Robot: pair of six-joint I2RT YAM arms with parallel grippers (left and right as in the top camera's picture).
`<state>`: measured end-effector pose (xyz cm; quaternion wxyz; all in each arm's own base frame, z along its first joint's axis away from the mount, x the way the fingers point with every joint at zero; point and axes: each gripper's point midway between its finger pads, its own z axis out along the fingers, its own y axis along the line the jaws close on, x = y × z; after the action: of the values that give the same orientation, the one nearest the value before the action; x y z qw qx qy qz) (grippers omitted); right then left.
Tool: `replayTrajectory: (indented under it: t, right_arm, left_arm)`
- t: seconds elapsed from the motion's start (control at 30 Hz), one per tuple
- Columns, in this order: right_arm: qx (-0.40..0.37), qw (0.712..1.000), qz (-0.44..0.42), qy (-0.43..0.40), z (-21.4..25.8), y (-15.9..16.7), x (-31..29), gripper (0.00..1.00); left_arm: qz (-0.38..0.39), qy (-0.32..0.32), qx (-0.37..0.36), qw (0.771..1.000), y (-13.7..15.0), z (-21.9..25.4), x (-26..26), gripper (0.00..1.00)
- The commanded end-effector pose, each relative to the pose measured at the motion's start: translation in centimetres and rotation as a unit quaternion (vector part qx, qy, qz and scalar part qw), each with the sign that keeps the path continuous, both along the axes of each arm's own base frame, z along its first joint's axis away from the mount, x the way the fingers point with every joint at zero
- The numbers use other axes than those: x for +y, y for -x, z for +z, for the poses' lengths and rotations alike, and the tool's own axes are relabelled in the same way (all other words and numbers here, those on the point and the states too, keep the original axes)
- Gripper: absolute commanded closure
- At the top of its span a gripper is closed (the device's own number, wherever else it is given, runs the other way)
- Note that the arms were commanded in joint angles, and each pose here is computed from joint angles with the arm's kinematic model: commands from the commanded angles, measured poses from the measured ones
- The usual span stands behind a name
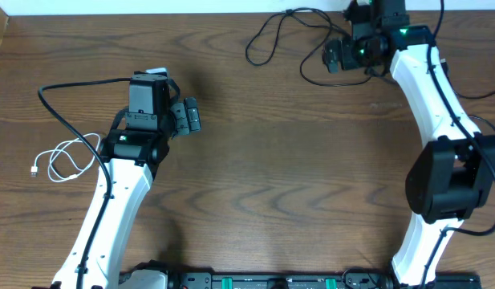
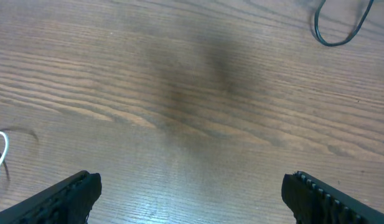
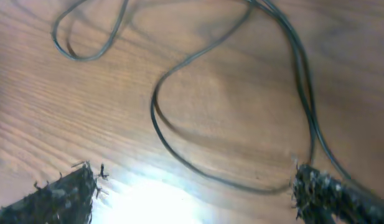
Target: Untangle cables
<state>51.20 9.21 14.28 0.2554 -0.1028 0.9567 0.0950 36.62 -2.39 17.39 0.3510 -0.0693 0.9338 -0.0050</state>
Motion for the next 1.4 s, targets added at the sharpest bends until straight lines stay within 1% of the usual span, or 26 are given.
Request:
replayTrajectory:
  t: [0.0,0.13,0.2,0.23,0.37,0.5,0.6,0.83,1.03,1.2,1.37]
  right_arm:
    - [0.055,0.997,-0.016,0.061,-2.9,1.8,-1.8,0.01]
    - [0.113,0.989,-0.024,0.089,-5.8,4.0,-2.9,0.01]
    - [0.132,0.984,-0.042,0.108,-7.3,4.7,-3.9,0.01]
    - [0.145,0.979,-0.065,0.126,-8.4,5.4,-4.9,0.01]
    - [0.167,0.969,-0.109,0.145,-11.1,7.0,-6.7,0.01]
    - [0.174,0.967,-0.119,0.144,-14.2,8.3,-7.6,0.01]
    - [0.162,0.968,-0.137,0.136,-15.9,8.4,-8.1,0.01]
    - [0.117,0.974,-0.151,0.124,-17.4,7.2,-8.3,0.01]
    - [0.089,0.976,-0.167,0.111,-19.2,7.3,-8.3,0.01]
    - [0.073,0.976,-0.174,0.105,-20.6,7.4,-8.6,0.01]
    - [0.071,0.974,-0.188,0.101,-23.3,7.0,-9.7,0.01]
  left_arm:
    - [0.008,-0.004,-0.005,1.000,-0.1,0.4,0.3,0.02]
    - [0.008,-0.004,-0.005,1.000,-0.1,0.4,0.3,0.02]
    - [0.008,-0.004,-0.005,1.000,-0.1,0.4,0.3,0.02]
    - [0.008,-0.004,-0.005,1.000,-0.1,0.4,0.3,0.02]
    - [0.008,-0.004,-0.005,1.000,-0.1,0.4,0.3,0.02]
    - [0.008,-0.004,-0.005,1.000,-0.1,0.4,0.3,0.02]
    - [0.008,-0.004,-0.005,1.000,-0.1,0.4,0.3,0.02]
    - [0.008,-0.004,-0.005,1.000,-0.1,0.4,0.3,0.02]
    - [0.008,-0.004,-0.005,1.000,-0.1,0.4,0.3,0.02]
    - [0.008,-0.004,-0.005,1.000,-0.1,0.4,0.3,0.02]
    - [0.008,-0.004,-0.005,1.000,-0.1,0.4,0.3,0.02]
